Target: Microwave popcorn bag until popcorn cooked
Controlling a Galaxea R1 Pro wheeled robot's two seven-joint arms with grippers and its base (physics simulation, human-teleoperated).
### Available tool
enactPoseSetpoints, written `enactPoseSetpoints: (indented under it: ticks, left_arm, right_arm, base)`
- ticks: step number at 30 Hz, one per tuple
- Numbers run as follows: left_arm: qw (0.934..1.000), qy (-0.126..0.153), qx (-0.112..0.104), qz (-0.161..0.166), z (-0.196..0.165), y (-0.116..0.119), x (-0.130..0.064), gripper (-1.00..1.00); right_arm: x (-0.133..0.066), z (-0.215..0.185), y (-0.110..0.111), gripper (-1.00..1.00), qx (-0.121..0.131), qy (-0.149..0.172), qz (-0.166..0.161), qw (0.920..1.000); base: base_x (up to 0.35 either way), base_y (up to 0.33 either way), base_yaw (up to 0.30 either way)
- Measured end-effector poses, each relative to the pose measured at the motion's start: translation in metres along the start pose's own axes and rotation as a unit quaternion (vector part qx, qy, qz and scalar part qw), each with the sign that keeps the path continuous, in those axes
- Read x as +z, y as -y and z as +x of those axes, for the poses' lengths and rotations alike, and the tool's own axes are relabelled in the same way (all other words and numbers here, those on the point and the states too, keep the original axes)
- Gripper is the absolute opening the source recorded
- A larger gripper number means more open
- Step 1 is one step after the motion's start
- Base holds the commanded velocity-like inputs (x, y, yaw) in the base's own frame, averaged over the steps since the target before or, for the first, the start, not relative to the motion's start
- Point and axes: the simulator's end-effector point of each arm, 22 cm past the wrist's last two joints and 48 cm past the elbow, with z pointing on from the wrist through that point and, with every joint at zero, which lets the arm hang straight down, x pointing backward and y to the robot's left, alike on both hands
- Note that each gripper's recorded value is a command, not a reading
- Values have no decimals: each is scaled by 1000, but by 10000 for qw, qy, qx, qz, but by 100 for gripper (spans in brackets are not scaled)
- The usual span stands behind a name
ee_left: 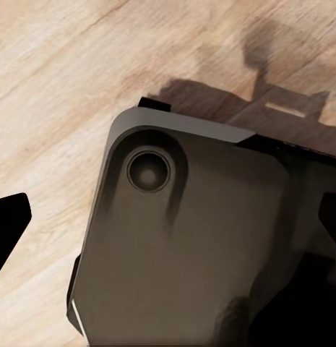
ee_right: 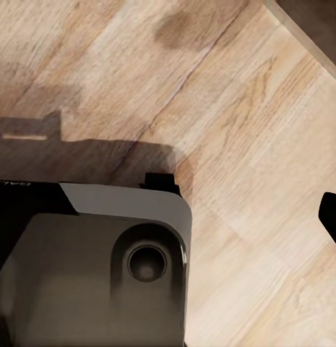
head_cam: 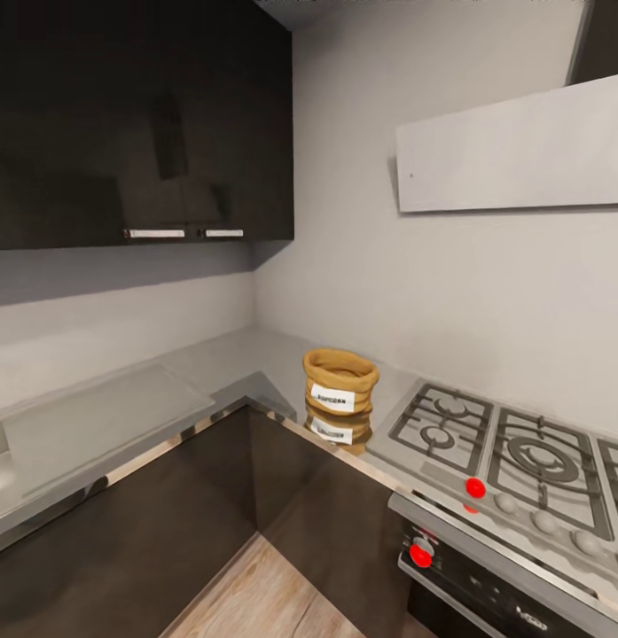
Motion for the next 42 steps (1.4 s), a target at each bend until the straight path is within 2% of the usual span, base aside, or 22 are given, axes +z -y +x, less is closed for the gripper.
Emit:
enactPoseSetpoints:
  ticks: [7,17,42]
  left_arm:
    - [10000,-3,-4,-1,0,0,-9,100]
    - [10000,-42,-56,-45,3,-2,-9,100]
    - [9997,-241,-5,-61,18,-4,-10,100]
  right_arm:
    - [-9,-1,1,100,-8,-2,-4,10000]
    - [-9,2,0,100,-29,-49,-20,10000]
    - [-7,18,-2,100,-47,-246,-54,9997]
  base:
    - [0,0,0]
    - [0,0,0]
    - [0,0,0]
